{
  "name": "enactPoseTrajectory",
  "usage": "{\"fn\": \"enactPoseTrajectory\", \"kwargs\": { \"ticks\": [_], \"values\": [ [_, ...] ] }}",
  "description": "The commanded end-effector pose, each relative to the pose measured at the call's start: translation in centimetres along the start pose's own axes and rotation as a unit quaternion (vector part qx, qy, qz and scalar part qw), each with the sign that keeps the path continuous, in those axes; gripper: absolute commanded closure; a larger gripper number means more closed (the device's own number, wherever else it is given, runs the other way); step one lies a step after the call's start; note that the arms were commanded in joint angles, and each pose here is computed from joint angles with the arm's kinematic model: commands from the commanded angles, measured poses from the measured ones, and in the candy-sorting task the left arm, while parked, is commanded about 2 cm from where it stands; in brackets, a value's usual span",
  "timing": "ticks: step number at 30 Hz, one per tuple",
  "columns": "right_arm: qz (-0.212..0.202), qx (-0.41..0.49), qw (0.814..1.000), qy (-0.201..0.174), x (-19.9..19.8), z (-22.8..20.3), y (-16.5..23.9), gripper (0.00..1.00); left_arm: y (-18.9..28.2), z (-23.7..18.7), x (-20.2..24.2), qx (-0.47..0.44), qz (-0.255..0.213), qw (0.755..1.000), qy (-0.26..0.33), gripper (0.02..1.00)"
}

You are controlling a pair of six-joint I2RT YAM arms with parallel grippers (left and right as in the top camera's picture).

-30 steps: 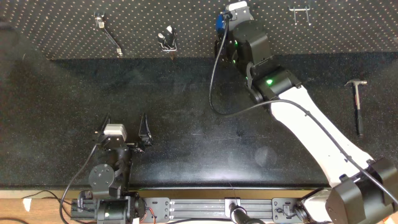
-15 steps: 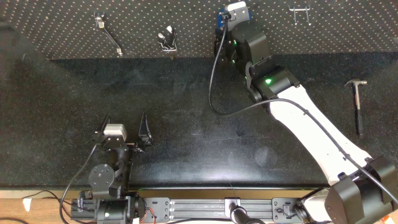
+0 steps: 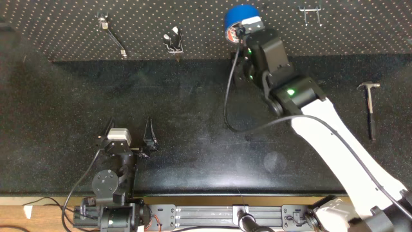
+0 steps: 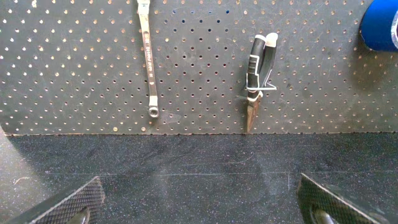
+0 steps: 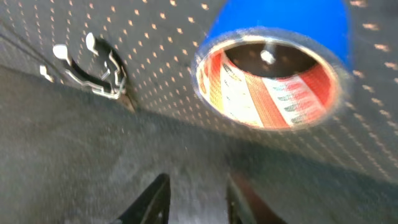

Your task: Place Tools Onto Pegboard

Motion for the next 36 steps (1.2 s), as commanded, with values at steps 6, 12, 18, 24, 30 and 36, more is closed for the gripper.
{"fn": "enactPoseTrajectory", "kwargs": {
  "ticks": [6, 12, 18, 24, 30, 36],
  "values": [
    [-0.065, -0.008, 0.998, -0.019, -1.5, -1.2, 12.2, 0.007, 0.0, -0.1, 0.0, -0.001, 0.001, 1.000, 0.002, 0.025],
    [-0.307, 0.015, 0.948, -0.079, -8.2, -5.9, 21.2, 0.005, 0.0, -0.1, 0.0, -0.001, 0.001, 1.000, 0.002, 0.025],
    [-0.403, 0.141, 0.890, -0.161, -16.2, -10.6, 22.8, 0.003, 0.0, -0.1, 0.0, -0.001, 0.001, 1.000, 0.002, 0.025],
    [-0.296, 0.172, 0.913, -0.222, -22.3, -13.3, 18.6, 0.001, 0.0, -0.1, 0.0, -0.001, 0.001, 1.000, 0.002, 0.025],
    [-0.140, 0.261, 0.926, -0.233, -23.6, -17.2, 11.1, 0.001, 0.0, -0.1, 0.0, -0.001, 0.001, 1.000, 0.002, 0.025],
    [-0.129, 0.297, 0.912, -0.250, -25.0, -19.5, 9.2, 0.001, 0.0, -0.1, 0.0, -0.001, 0.001, 1.000, 0.002, 0.023]
  ]
}}
Point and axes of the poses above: each gripper's point midway between its finger pads, its own y axis back along the fingers, its own x axis along the line the jaws close on, z = x × y, the point moved 5 cm from there along y, back along the fingers, and after that the axes turned 11 degrees about y, right-handed, at the moved point
